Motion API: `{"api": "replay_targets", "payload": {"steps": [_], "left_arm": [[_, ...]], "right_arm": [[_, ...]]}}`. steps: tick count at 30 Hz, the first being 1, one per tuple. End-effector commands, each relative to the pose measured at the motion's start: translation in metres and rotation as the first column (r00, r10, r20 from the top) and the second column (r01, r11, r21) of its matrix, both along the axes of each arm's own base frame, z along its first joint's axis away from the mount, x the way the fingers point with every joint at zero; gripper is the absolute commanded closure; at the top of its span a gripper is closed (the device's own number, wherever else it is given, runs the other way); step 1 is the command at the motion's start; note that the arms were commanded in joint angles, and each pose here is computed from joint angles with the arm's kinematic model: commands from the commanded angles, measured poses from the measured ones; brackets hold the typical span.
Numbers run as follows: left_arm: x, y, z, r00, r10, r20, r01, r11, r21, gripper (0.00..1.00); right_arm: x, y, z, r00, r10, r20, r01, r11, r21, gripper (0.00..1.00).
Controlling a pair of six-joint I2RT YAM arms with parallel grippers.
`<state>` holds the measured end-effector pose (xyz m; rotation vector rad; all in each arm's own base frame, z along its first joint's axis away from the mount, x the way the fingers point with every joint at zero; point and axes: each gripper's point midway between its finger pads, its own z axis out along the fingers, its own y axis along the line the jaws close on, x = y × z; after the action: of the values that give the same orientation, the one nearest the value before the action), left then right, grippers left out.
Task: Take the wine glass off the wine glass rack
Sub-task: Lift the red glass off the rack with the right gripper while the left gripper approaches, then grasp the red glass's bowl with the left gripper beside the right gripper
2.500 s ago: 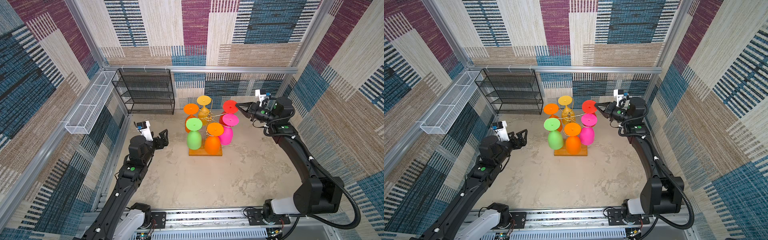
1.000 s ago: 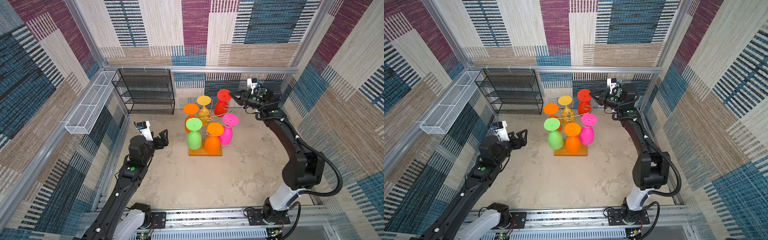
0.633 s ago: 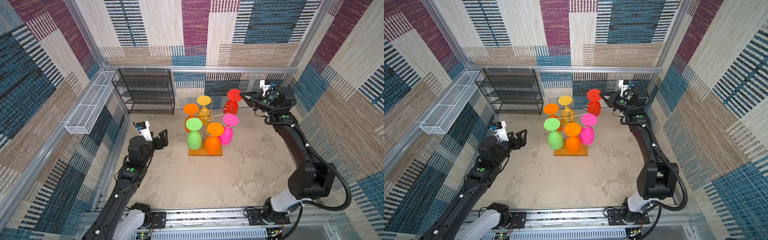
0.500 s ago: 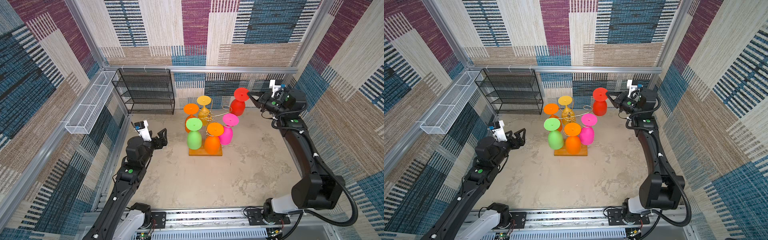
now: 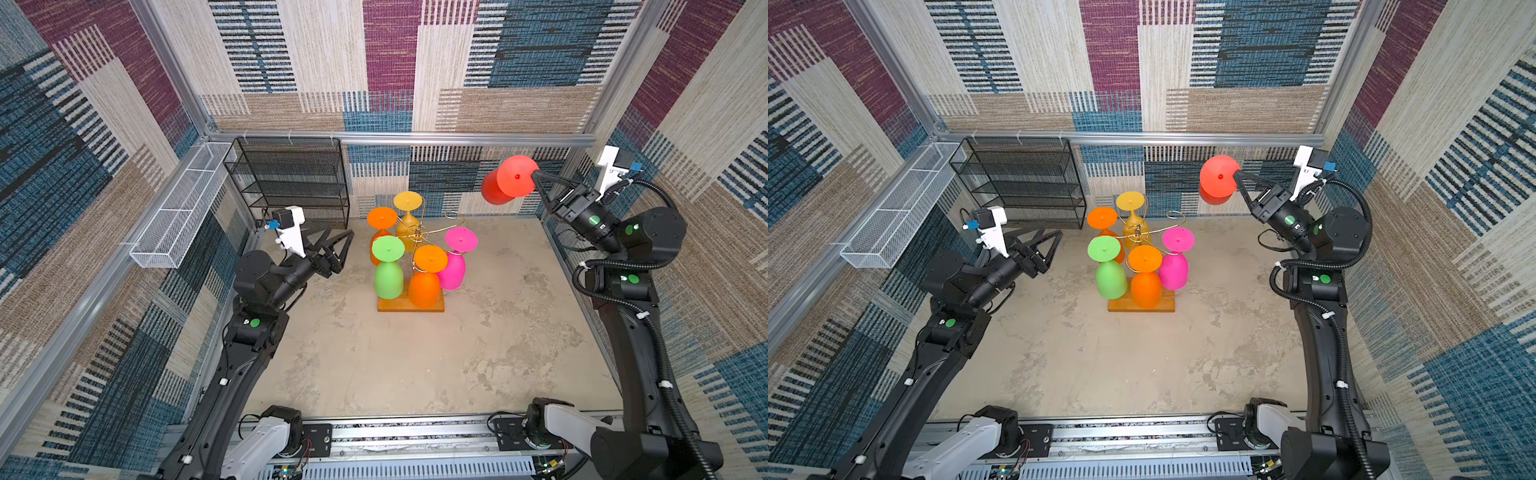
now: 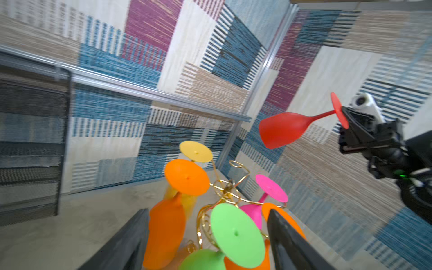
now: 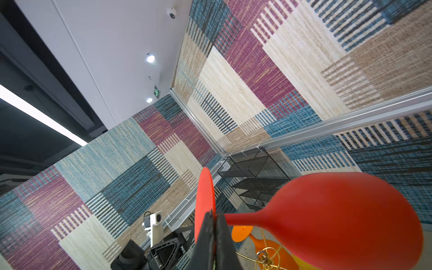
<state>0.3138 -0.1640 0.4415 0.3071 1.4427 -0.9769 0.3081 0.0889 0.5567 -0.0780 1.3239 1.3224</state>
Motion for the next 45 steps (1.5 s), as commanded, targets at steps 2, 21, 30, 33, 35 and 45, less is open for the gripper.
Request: {"api": "replay_targets", "payload": {"steps": [2,21,30,33,35,45], "left_arm": [[-0.029,-0.037,0.043,0.92,-0.371,0.124,0.382,0.92,-0.084,0.2],[0.003,-0.086,0.045,0.726,-0.677,0.124,0.687,0.702,-0.189,0.22],[0.007,-0.091,0.04,0.725,-0.678,0.118,0.686,0.7,-0.199,0.22],[0.006,-0.093,0.042,0.72,-0.684,0.121,0.693,0.694,-0.198,0.22],[0.006,-0.094,0.043,0.721,-0.681,0.127,0.691,0.695,-0.199,0.22],[-0.008,-0.103,0.053,0.696,-0.701,0.157,0.718,0.671,-0.183,0.34]], "right_arm": [[-0.052,0.015,0.039,0.968,0.127,0.216,-0.13,0.992,-0.002,1.0],[-0.075,0.104,0.035,0.801,0.48,0.357,-0.538,0.839,0.078,1.0],[-0.076,0.114,0.019,0.79,0.52,0.326,-0.575,0.812,0.101,1.0],[-0.075,0.113,0.011,0.785,0.533,0.316,-0.591,0.798,0.121,1.0],[-0.074,0.113,0.007,0.779,0.546,0.307,-0.604,0.785,0.138,1.0],[-0.06,0.112,-0.007,0.746,0.602,0.282,-0.663,0.711,0.235,1.0]]}}
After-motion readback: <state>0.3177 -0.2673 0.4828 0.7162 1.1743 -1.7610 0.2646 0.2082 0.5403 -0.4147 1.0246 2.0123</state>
